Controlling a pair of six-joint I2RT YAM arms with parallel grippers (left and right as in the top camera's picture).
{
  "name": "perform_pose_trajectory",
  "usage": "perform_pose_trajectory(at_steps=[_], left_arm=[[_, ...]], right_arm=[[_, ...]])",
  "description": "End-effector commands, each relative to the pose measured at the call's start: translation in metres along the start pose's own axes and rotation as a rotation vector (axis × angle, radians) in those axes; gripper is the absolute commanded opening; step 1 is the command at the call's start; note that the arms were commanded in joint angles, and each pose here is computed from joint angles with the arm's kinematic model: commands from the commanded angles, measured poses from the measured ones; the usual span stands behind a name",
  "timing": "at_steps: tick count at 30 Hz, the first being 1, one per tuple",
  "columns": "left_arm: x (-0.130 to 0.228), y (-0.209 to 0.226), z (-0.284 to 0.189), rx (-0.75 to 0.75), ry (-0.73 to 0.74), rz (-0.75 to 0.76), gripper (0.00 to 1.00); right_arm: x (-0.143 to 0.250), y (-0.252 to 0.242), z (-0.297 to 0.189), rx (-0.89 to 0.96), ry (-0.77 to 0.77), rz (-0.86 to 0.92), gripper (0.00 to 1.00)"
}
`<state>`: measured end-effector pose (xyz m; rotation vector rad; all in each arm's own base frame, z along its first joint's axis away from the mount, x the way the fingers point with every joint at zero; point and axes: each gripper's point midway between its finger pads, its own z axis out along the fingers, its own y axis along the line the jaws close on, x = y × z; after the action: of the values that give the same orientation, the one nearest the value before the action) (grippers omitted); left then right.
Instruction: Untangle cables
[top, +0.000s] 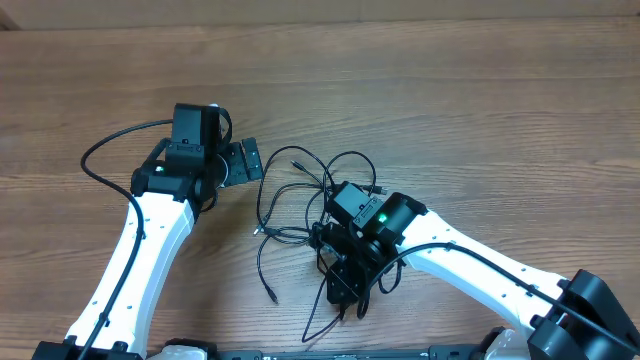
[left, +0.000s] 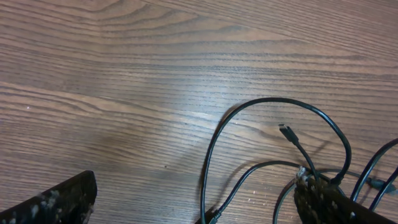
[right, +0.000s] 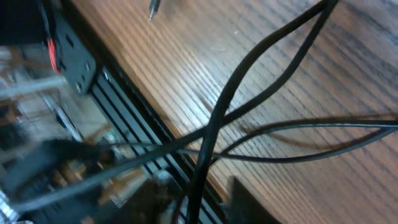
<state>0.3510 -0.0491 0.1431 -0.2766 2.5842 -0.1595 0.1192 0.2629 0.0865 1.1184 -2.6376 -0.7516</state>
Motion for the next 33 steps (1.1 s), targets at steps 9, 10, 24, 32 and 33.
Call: perform_pose_trajectory(at_steps=[9, 10, 24, 32, 33], left_arm=[[-0.001, 0.0, 0.0, 0.006, 0.006, 0.016, 1.0], [0.0, 0.0, 0.0, 0.004, 0.008, 0.016, 1.0], [0.001, 0.0, 0.0, 0.006, 0.012, 0.016, 1.0], [0.001, 0.0, 0.0, 0.006, 0.012, 0.016, 1.0], [0.001, 0.0, 0.0, 0.006, 0.012, 0.016, 1.0]], right_arm=[[-0.011, -0.014, -0.009, 0.052, -0.049, 0.057, 0.04], [-0.014, -0.023, -0.015, 0.09, -0.063, 0.105, 0.04], [-0.082, -0.078, -0.209, 0.298, -0.513, 0.439, 0.04], [-0.117, -0.027, -0.327, 0.293, -0.863, 0.287, 0.04], [-0.119, -0.023, -0.338, 0.298, -0.896, 0.273, 0.04]])
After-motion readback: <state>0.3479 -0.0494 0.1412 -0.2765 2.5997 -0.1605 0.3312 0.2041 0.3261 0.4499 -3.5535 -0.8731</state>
